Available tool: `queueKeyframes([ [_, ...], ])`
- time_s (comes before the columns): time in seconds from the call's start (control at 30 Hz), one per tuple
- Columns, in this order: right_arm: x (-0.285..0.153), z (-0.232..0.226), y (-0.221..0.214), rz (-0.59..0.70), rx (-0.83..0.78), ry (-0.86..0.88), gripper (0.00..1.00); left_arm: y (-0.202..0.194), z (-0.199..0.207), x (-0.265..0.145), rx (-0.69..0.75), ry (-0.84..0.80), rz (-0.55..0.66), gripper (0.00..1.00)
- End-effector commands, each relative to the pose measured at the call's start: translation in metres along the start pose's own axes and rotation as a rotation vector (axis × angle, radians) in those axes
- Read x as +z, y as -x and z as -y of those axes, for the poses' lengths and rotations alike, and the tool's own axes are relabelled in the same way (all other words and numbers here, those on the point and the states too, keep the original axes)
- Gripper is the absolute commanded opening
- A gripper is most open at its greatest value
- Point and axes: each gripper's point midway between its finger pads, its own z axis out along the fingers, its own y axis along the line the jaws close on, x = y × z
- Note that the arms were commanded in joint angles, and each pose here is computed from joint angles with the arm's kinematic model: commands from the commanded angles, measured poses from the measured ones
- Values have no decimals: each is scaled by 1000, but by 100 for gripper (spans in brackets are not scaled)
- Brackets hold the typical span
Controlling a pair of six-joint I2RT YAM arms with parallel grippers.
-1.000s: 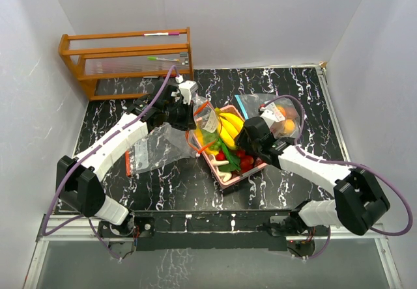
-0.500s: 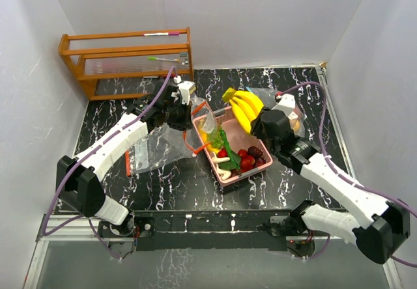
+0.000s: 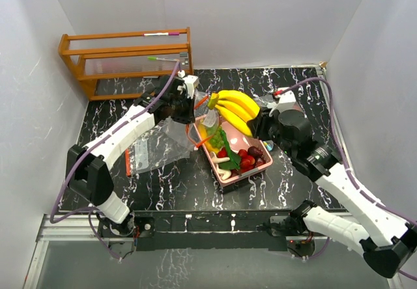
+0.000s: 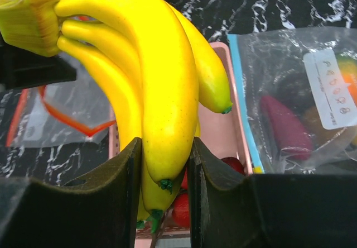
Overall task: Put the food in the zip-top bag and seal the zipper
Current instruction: Pick up the fake fruit from the bin, then place the fake fruit in the zipper food storage bag.
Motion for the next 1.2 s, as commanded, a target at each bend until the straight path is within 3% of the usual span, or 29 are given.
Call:
queueKeyframes([
  [0.0,-36,-35,52,183,-9,218,8,19,2,-1,16,8,35,0],
  [0.13,-44,-50,42,179,-14,324,8,21,-1,3,17,22,31,0],
  [0.3,-26,-62,6,47,-16,391,8,35,3,-4,17,16,63,0],
  [0.53,-13,-70,-14,20,19,435,8,51,9,-17,28,4,101,0],
  [0.83,8,-37,-5,107,102,226,8,49,25,-33,13,-76,122,0],
  [1.17,47,-36,-15,72,84,124,8,53,38,-58,9,-128,172,0],
])
